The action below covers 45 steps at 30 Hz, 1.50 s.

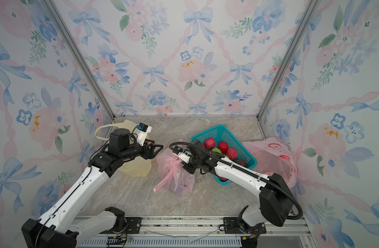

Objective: Untie the knot of a plastic bag & take out the apple
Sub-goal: Untie the plastic bag at the center of the board.

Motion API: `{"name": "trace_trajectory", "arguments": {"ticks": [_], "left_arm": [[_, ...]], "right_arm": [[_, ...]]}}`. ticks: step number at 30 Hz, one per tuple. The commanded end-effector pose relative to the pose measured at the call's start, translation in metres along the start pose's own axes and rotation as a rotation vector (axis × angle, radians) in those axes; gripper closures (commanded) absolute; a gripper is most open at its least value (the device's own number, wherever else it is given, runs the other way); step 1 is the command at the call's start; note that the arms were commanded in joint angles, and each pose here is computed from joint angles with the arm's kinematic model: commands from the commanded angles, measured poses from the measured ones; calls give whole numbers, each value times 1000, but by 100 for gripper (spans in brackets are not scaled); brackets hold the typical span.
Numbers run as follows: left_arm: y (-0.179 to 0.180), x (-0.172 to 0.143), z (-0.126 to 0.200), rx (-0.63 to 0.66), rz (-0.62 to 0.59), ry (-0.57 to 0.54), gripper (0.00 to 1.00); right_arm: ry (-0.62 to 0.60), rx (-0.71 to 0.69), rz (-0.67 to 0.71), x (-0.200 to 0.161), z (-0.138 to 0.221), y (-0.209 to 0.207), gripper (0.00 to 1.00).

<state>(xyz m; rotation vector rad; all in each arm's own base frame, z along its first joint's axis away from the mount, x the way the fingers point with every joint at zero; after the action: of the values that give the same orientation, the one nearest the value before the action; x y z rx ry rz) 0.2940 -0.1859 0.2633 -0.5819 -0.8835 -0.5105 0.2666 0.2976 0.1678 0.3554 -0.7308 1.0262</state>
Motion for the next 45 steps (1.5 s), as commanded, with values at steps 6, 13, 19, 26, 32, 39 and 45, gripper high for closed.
{"name": "trace_trajectory", "arguments": {"ticks": [6, 13, 19, 26, 32, 39, 45], "left_arm": [[4, -54, -58, -18, -23, 249, 27], [0, -61, -84, -20, -52, 309, 26], [-5, -73, -99, -78, -41, 359, 67], [11, -77, -95, -18, 27, 364, 100], [75, -42, -46, 242, 202, 202, 100], [123, -26, 11, 448, 307, 55, 100], [130, -56, 13, 452, 360, 97, 100]], "right_arm": [[-81, 81, -78, 10, 11, 5, 100], [-59, 108, -81, 6, 5, 9, 100], [-54, 115, -78, 6, 3, 10, 100], [-69, 71, -68, 10, 9, 3, 100], [-125, -39, -44, 10, 25, -10, 100], [-111, -215, -70, -12, 51, -39, 100], [-57, -255, -182, -47, 57, -56, 100]]}}
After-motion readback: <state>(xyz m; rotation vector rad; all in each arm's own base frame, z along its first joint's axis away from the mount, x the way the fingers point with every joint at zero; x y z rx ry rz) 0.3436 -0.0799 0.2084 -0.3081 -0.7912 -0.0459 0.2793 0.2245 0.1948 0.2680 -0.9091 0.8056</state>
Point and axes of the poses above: each gripper's point midway between its finger pads, its own z axis back along the fingers, its own y axis along the line the jaws close on, x = y × z, the point moved 1 cm from there along z, back along the fingers, and after that the axes turned 3 degrees about -z, right-handed, at the moved point
